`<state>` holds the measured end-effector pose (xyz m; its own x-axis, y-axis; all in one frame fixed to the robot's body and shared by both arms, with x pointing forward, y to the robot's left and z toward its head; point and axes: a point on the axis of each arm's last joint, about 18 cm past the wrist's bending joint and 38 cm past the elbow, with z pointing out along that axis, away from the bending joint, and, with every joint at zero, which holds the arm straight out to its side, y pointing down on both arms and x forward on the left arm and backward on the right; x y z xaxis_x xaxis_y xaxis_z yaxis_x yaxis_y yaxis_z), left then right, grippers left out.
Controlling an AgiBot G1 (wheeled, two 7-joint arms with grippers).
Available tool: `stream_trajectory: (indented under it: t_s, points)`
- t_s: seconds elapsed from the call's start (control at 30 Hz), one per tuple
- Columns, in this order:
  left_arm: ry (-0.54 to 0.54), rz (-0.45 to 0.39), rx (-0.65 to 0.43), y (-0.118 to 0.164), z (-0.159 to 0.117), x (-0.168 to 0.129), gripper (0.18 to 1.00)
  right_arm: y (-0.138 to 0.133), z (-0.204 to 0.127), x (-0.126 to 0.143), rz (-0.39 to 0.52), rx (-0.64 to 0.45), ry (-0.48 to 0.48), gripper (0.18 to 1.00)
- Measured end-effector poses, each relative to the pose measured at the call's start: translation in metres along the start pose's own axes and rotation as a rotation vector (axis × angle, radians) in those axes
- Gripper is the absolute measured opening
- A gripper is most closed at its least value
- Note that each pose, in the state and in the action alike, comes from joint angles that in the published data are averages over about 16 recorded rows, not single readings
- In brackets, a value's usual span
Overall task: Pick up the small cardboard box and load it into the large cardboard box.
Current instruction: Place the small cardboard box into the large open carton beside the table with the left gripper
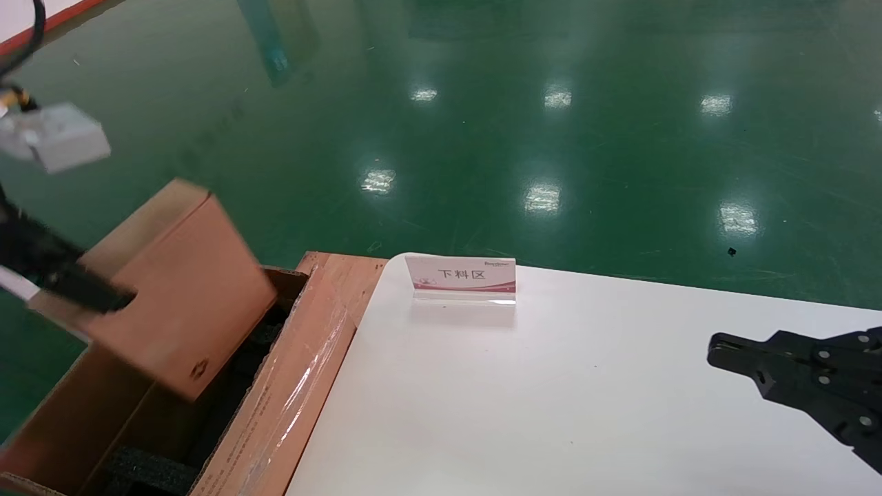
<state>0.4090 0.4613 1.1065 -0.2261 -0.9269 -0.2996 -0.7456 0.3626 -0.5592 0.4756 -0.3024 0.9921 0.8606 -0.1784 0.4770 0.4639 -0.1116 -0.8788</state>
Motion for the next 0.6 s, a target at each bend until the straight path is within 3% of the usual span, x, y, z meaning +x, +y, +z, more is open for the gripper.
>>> stream_trajectory:
  t_s: [0.3,0.6]
  points:
    - [0.038,-0.073,-0.108,0.029,0.034,-0.02,0.426,0.0,0.0,0.0,0.0,0.0,0.0,0.207]
    - [0.062,-0.12,-0.134,0.046,0.063,-0.04,0.423,0.0,0.0,0.0,0.0,0.0,0.0,0.287]
